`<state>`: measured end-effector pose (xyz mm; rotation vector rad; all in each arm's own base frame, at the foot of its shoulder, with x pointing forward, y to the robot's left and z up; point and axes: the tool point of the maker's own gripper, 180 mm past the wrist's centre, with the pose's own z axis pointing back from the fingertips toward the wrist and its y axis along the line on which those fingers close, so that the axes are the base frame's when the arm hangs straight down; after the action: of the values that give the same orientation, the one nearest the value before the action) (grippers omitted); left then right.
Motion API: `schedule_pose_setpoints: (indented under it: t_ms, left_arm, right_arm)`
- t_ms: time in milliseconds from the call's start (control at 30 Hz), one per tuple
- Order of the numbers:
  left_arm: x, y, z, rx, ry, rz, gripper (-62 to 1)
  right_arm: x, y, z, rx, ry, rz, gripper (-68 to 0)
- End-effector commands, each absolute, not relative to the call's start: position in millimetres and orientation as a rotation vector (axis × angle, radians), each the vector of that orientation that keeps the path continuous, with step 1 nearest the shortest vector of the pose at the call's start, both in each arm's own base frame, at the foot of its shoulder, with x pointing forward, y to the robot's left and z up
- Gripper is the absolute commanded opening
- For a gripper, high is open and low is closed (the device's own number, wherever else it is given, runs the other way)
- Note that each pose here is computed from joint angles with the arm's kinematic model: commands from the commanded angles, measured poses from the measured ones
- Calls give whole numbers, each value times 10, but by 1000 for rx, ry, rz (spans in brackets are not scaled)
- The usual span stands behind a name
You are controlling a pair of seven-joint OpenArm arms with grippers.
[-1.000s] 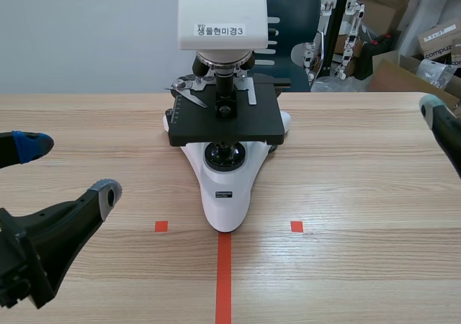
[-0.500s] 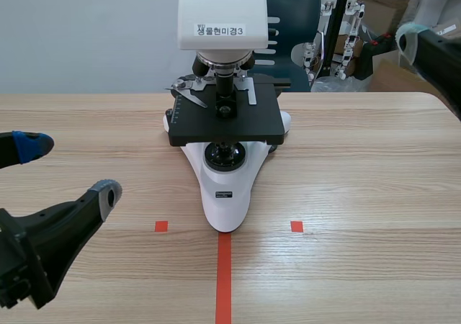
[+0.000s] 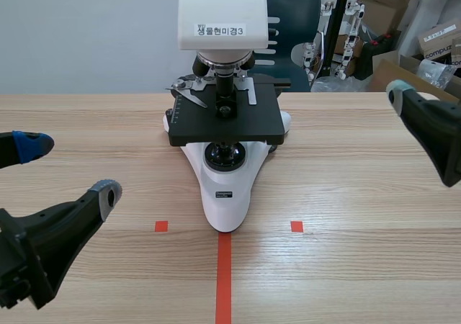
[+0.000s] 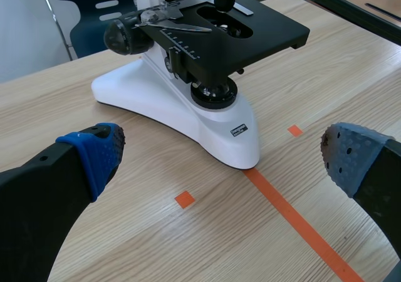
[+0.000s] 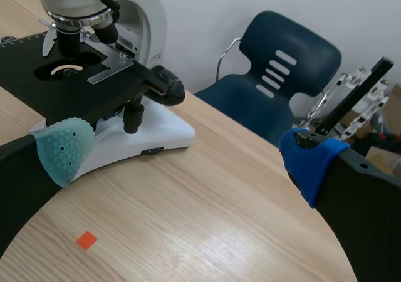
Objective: Point at the revolving nosepiece
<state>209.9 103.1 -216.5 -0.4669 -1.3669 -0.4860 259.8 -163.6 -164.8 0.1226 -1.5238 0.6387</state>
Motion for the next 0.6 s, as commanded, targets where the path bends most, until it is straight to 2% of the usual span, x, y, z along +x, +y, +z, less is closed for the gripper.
schedule_pose_setpoints:
  t_ms: [0, 200, 567]
  left_arm:
    - [2107, 1005, -2098, -488, -1393, -473, 14]
    - [2107, 1005, -2097, -488, -1393, -473, 14]
    - [2107, 1005, -2096, -488, -1394, -473, 14]
  right_arm:
    - [2582, -1657, -1708, 133, -1530, 605, -10]
    - [2490, -1528, -1942, 148, -1493, 625, -10]
    - [2481, -1499, -1902, 163, -1519, 625, -10]
